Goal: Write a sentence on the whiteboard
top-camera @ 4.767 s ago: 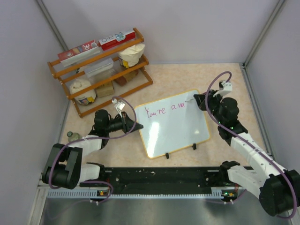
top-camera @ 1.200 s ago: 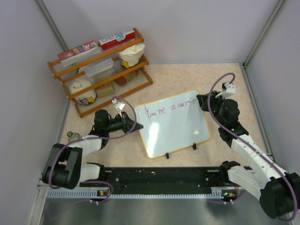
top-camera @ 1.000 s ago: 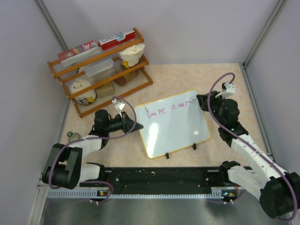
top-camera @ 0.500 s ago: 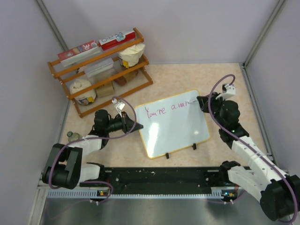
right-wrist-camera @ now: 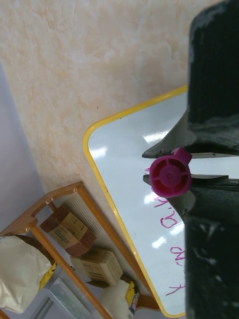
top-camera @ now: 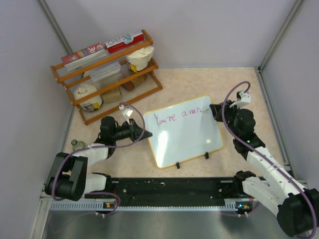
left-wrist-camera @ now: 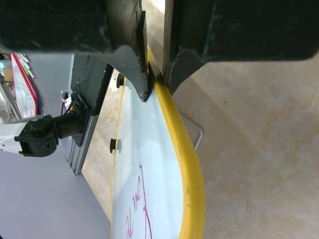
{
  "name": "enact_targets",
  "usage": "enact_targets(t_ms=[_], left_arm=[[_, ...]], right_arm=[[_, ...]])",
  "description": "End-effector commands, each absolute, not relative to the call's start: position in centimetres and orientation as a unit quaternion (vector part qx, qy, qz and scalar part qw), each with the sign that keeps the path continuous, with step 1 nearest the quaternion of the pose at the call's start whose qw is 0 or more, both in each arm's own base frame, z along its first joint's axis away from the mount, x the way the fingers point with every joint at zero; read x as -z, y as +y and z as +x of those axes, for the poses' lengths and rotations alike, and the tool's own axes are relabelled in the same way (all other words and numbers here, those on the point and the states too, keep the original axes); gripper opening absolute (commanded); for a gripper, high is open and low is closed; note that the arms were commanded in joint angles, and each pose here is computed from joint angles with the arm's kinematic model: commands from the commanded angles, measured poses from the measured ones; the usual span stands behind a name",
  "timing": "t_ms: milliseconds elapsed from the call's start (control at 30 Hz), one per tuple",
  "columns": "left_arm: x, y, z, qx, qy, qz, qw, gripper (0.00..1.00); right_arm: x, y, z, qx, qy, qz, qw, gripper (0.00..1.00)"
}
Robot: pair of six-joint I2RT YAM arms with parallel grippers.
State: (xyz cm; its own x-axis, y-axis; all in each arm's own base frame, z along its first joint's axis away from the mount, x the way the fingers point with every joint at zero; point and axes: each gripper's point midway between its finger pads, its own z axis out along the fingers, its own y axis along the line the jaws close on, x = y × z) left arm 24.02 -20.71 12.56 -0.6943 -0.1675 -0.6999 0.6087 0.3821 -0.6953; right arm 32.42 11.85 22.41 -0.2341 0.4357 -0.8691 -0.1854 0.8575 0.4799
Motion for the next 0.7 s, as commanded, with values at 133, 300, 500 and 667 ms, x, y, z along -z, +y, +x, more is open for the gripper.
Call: enact_targets(t_ms=[133, 300, 500, 667], left_arm=[[-12.8, -20.4, 25.1, 0.507, 0.739, 0.173, 0.408, 0.00], [-12.8, -20.4, 25.1, 0.507, 0.740, 0.173, 0.407, 0.00], [-12.9, -20.4, 25.2, 0.507, 0.738, 0.174, 0.409, 0.00], [-12.8, -20.4, 25.2, 0.507, 0.739, 0.173, 0.408, 0.00]], right_arm=[[-24.6, 11.3, 33.6, -0.244, 0.725, 0.095, 0.637, 0.00], [-25.3, 11.2, 34.1, -0.245, 0.718, 0.100, 0.644, 0.00], [-25.7, 11.2, 34.5, -0.242, 0.716, 0.104, 0.647, 0.00], [-25.9, 11.0, 34.8, -0.237, 0.715, 0.107, 0.649, 0.00]])
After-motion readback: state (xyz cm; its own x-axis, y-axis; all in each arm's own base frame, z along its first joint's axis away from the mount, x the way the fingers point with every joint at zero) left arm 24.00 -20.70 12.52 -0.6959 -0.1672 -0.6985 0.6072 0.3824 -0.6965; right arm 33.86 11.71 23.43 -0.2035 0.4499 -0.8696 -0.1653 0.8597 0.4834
